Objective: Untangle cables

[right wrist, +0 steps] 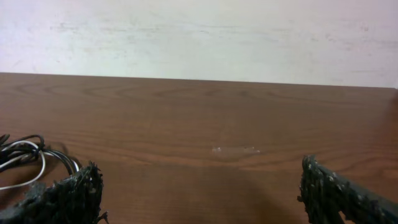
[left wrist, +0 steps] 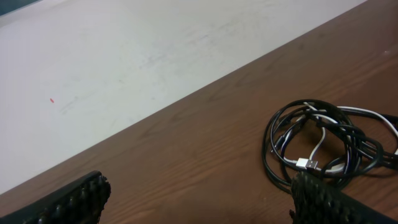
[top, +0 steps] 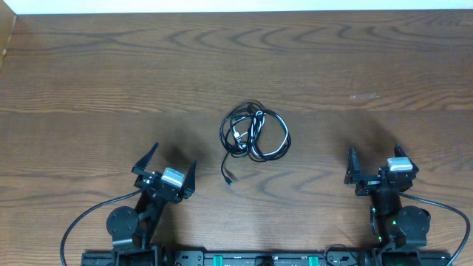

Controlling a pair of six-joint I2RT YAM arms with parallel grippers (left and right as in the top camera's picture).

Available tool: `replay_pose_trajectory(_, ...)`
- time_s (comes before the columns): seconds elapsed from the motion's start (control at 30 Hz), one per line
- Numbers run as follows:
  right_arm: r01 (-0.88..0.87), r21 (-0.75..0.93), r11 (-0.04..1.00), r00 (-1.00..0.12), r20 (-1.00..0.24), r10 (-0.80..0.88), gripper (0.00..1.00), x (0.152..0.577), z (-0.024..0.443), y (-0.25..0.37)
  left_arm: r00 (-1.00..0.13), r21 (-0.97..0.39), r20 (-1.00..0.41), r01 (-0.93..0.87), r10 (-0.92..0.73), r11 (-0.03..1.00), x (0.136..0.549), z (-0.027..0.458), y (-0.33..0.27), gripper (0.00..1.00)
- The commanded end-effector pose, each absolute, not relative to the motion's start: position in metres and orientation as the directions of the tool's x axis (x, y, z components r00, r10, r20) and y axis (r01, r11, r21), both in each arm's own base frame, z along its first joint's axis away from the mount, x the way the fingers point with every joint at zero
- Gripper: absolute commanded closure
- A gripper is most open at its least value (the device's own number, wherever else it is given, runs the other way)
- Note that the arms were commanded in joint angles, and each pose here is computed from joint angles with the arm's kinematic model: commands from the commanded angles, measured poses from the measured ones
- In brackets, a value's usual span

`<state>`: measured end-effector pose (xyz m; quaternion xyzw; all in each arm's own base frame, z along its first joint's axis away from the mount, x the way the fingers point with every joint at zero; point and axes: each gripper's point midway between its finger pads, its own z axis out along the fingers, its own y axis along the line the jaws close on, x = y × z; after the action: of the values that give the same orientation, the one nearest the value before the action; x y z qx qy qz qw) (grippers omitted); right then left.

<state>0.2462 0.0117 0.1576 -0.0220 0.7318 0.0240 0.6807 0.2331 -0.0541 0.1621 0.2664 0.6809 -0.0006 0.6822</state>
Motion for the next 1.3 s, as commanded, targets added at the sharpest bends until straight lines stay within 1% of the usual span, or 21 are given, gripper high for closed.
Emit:
replay_pose_trajectory(0.0,-0.064,0.023,0.998,-0.072,-0.997,0.018,0.01,0.246,0.158,0.011,0.024,0.341,-0.933,0.378,0.359,0.861,0.233,0.145,-0.054,0.06)
replay_pose_trajectory(0.67,-0.065,0.023,0.998,-0.072,-0.997,0.018,0.01,0.246,0.158,0.011,0.025,0.332,-0.937,0.383,0.35,0.862,0.233,0.146,-0.055,0.06)
replay_pose_trajectory(0.77,-0.064,0.023,0.998,-0.072,-0.997,0.018,0.01,0.246,0.158,0.011,-0.026,0.194,-0.975,0.37,0.219,0.908,0.234,0.149,-0.053,0.06)
replay_pose_trajectory(0.8,-0.064,0.023,0.998,-0.072,-0.997,0.018,0.01,0.246,0.158,0.011,-0.061,0.088,-0.991,0.365,0.118,0.927,0.233,0.151,-0.053,0.06)
replay_pose_trajectory(0.9,-0.064,0.023,0.998,-0.072,-0.997,0.018,0.01,0.246,0.158,0.011,-0.101,-0.039,-0.995,0.354,-0.003,0.934,0.232,0.157,-0.053,0.06)
replay_pose_trajectory(1.07,-0.064,0.023,0.998,-0.072,-0.997,0.018,0.01,0.246,0.158,0.011,-0.143,-0.137,-0.986,0.354,-0.091,0.925,0.229,0.169,-0.056,0.06)
replay_pose_trajectory(1.17,-0.064,0.023,0.998,-0.072,-0.997,0.018,0.01,0.246,0.158,0.011,-0.211,-0.209,-0.967,0.34,-0.142,0.917,0.225,0.176,-0.056,0.06)
replay_pose_trajectory(1.27,-0.064,0.023,0.998,-0.073,-0.997,0.018,0.01,0.246,0.157,0.011,-0.287,-0.242,-0.946,0.325,-0.149,0.914,0.222,0.185,-0.057,0.06)
